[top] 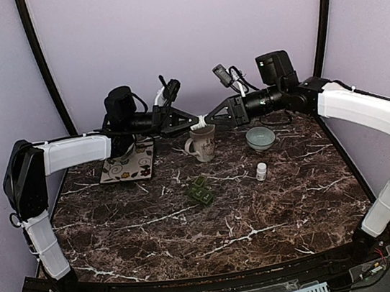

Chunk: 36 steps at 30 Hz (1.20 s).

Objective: Sort the pills into containers
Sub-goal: Open the lid of the pill bottle.

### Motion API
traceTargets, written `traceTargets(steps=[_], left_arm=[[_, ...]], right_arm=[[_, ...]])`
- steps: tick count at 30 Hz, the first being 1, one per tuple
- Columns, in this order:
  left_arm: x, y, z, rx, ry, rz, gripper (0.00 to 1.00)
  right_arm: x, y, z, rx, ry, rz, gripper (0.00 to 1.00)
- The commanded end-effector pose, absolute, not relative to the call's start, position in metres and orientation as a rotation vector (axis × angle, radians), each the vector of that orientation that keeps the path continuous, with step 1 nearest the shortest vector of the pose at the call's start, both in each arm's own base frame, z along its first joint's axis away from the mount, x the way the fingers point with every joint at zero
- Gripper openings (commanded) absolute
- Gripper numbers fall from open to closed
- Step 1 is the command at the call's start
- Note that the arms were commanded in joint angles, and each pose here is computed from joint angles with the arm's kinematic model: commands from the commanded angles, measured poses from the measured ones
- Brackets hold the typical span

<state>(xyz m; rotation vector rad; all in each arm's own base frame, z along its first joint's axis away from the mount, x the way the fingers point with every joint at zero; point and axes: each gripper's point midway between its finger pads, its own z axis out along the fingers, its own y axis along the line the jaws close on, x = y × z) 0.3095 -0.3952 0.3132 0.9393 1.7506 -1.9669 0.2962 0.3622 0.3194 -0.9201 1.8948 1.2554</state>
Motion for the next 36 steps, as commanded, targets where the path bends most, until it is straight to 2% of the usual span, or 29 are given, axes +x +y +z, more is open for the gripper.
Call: traceTargets(steps=[1, 36], left_arm=[[0.2955, -0.3908, 0.318, 1.003, 1.717, -1.999, 0.03], [0.2891, -0.3888, 0.3125, 1.024, 1.714, -2.046, 0.02]], right_arm=[[0.3069, 0.3513, 0.3312, -0.953, 1.778, 1.07, 0.0], [0.3104, 0.3474, 0.3346, -0.963, 1.707, 1.007, 0.0]])
